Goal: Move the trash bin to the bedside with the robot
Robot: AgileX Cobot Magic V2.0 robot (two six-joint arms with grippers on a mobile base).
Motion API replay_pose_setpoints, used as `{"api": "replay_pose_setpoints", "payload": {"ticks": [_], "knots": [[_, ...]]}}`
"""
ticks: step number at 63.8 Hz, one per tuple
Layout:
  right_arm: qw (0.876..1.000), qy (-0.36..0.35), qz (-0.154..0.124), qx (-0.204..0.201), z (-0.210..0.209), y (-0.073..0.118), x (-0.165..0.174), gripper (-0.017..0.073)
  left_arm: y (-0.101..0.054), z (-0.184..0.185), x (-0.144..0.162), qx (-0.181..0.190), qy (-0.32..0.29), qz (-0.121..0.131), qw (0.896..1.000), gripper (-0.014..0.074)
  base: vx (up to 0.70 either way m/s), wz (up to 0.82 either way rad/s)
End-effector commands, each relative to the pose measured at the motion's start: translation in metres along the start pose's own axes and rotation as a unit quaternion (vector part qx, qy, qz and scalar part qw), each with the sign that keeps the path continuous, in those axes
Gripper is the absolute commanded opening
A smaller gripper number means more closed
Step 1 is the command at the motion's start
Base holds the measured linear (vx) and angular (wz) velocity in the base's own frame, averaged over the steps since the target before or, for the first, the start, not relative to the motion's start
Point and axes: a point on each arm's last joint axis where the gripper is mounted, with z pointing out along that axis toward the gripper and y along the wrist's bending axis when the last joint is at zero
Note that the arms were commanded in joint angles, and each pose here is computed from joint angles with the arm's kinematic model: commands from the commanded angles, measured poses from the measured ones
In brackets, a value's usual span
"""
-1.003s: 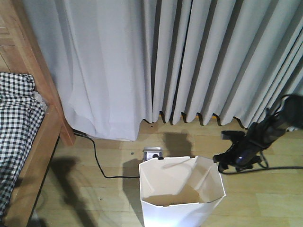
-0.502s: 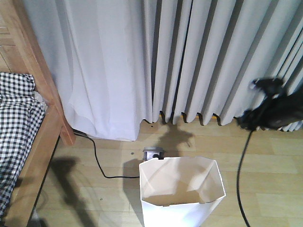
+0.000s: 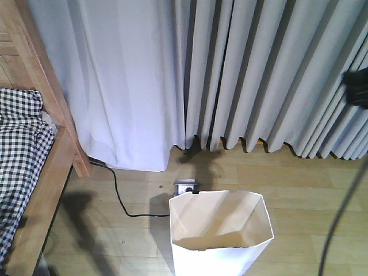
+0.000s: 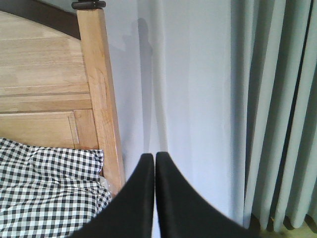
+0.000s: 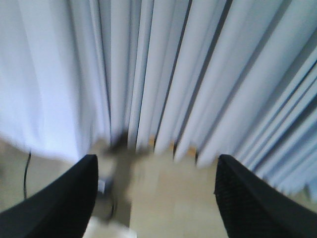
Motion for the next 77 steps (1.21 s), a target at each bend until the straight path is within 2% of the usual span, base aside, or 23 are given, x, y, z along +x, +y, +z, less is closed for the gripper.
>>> {"api": "replay_pose_setpoints", "payload": {"ticks": [1, 7, 17, 27, 39, 50, 61, 68, 77], "knots": [[0.997, -0.074, -0.004, 0.023, -0.033, 0.002, -0.011, 0.0490, -0.001, -0.002, -0.015, 0.002, -0.051, -0.003, 0.999, -0.0006, 0.00, 0.00], [0.993, -0.108, -0.005, 0.039, -0.051, 0.006, 0.006, 0.0490, -0.001, -0.002, -0.015, 0.002, -0.051, -0.003, 0.999, -0.0006, 0.00, 0.00], [0.988, -0.142, 0.011, 0.055, -0.070, 0.015, 0.048, 0.0490, -0.001, -0.002, -0.015, 0.002, -0.051, -0.003, 0.999, -0.0006, 0.00, 0.00], [0.987, -0.162, 0.000, 0.024, -0.077, 0.029, 0.082, 0.0490, -0.001, -0.002, -0.015, 0.002, -0.051, -0.003, 0.999, -0.0006, 0.00, 0.00], [0.972, -0.231, 0.011, 0.031, -0.094, 0.032, 0.093, 0.0490, -0.001, -0.002, -0.015, 0.002, -0.051, -0.003, 0.999, -0.0006, 0.00, 0.00], [0.967, -0.252, 0.047, 0.014, -0.101, 0.035, 0.098, 0.0490, -0.001, -0.002, -0.015, 0.002, -0.051, -0.003, 0.999, -0.0006, 0.00, 0.00], [0.970, -0.240, 0.039, 0.009, -0.100, 0.036, 0.100, 0.0477, -0.001, -0.002, -0.015, 0.002, -0.051, -0.003, 0.999, -0.0006, 0.00, 0.00], [0.972, -0.230, 0.039, 0.002, -0.099, 0.037, 0.101, 0.0371, -0.001, -0.002, -0.015, 0.002, -0.051, -0.003, 0.999, -0.0006, 0.00, 0.00], [0.970, -0.240, 0.046, 0.006, -0.100, 0.036, 0.100, 0.0083, -0.001, -0.002, -0.015, 0.002, -0.051, -0.003, 0.999, -0.0006, 0.00, 0.00]]}}
